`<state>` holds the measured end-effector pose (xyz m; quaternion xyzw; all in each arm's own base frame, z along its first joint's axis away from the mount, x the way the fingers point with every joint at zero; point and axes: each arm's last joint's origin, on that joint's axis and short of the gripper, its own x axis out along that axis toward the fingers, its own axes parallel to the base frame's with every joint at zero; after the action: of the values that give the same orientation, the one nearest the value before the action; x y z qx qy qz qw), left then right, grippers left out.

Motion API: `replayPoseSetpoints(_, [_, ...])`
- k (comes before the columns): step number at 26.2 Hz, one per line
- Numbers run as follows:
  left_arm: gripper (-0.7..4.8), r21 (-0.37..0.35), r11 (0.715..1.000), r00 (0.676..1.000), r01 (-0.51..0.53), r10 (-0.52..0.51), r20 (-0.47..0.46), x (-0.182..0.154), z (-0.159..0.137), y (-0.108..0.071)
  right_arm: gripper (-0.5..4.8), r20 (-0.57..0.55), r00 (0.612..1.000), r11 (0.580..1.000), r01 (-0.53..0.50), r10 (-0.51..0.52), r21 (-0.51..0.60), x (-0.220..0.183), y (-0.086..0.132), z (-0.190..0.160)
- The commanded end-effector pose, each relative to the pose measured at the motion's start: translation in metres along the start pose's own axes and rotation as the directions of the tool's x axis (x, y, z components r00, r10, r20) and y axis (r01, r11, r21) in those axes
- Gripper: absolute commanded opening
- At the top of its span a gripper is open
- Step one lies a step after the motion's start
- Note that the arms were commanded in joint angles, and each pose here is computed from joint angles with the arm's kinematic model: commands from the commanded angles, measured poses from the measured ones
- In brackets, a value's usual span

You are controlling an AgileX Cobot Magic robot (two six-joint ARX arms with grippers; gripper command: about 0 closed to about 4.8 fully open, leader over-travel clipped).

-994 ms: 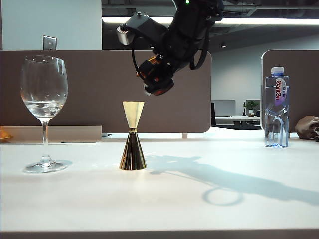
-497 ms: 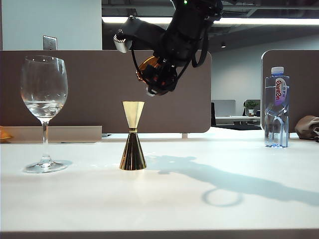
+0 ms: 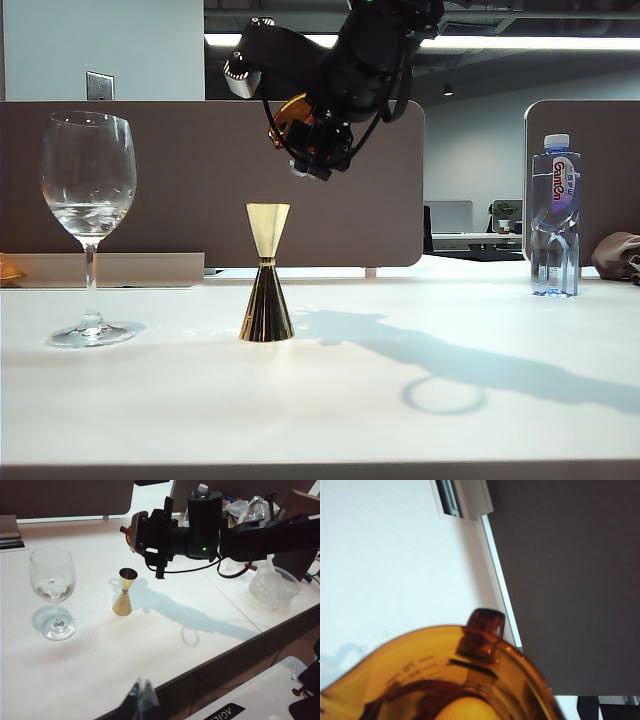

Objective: Pick up the small amber measuring cup and pour the water in it into the jigger, then pick up the jigger and pour the water in it into the wine glass.

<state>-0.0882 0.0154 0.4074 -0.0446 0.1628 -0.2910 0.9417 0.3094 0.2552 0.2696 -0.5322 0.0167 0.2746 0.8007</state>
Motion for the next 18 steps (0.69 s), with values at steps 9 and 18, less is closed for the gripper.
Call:
replayPoseSetpoints(9, [-0.02,-0.001,1.0,1.0,0.003,-0.003,-0.003,-0.0005,-0.0002,-0.0003,0.41,0.072,0.997,0.996,0.042,-0.037,-0.076,-0.0018,-0.0073,0.0063])
replayPoseSetpoints(18, [-0.02,-0.001,1.0,1.0,0.003,-0.003,-0.003,-0.0005,-0.0002,-0.0003,0.41,0.089,0.995,0.987,0.048,-0.034,-0.153,-0.002,-0.0074,0.0074])
